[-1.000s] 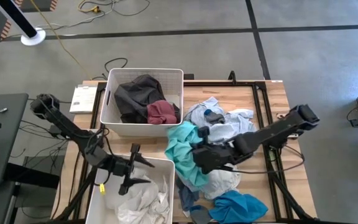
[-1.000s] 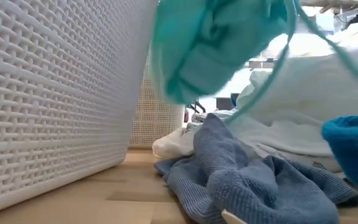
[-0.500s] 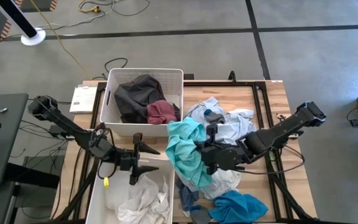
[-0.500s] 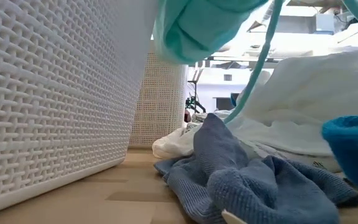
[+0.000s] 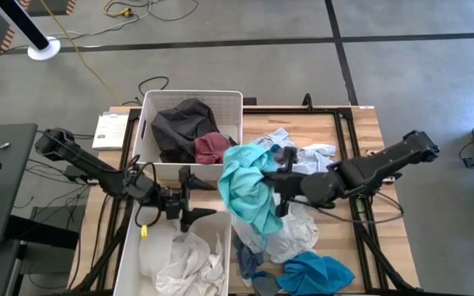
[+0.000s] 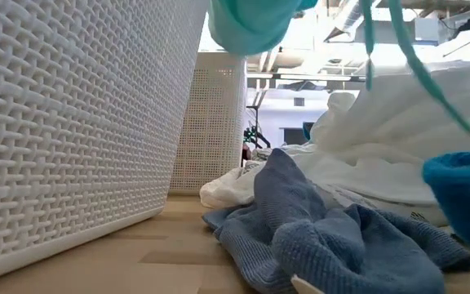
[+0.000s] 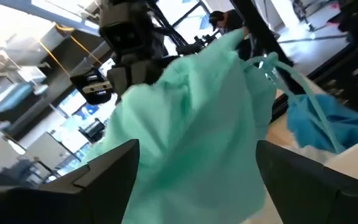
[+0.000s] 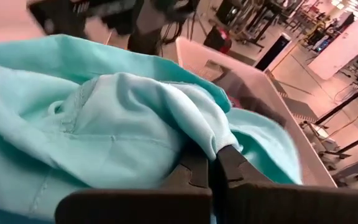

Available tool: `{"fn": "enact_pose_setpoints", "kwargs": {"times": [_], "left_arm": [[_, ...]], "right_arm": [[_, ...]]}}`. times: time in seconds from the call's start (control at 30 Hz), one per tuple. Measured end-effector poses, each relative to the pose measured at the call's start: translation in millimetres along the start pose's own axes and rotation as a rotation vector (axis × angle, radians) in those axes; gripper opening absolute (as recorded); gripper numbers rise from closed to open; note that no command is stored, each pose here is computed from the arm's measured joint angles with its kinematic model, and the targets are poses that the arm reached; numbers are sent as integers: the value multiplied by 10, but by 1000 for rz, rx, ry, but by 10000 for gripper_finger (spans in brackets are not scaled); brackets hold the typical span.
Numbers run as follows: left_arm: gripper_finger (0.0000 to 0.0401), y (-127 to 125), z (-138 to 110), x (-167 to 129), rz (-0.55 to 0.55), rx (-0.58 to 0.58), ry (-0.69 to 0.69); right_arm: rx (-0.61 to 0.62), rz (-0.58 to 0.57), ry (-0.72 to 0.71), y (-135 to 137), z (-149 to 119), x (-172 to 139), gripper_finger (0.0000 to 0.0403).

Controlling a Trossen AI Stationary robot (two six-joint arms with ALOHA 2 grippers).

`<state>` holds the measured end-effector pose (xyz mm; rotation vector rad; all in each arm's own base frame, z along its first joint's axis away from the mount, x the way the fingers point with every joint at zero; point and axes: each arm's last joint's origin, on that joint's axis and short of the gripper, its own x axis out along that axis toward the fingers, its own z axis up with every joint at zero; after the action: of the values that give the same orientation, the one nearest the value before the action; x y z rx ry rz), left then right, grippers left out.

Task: Sort clothes
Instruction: Put the light blue shorts into the top white laundry bin

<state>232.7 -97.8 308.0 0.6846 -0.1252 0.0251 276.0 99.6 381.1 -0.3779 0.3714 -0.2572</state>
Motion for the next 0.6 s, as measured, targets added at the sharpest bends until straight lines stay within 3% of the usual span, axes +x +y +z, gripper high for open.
{"fn": "enact_pose_setpoints", "kwargs": {"times": [0.4, 0.6], "left_arm": [[333, 154, -109, 101, 64, 139, -12], [333, 20, -186, 263, 94, 315, -25]], "right_arm": [[127, 92, -104, -149, 174, 76, 0], [170, 97, -123, -151, 334, 176, 0]]}}
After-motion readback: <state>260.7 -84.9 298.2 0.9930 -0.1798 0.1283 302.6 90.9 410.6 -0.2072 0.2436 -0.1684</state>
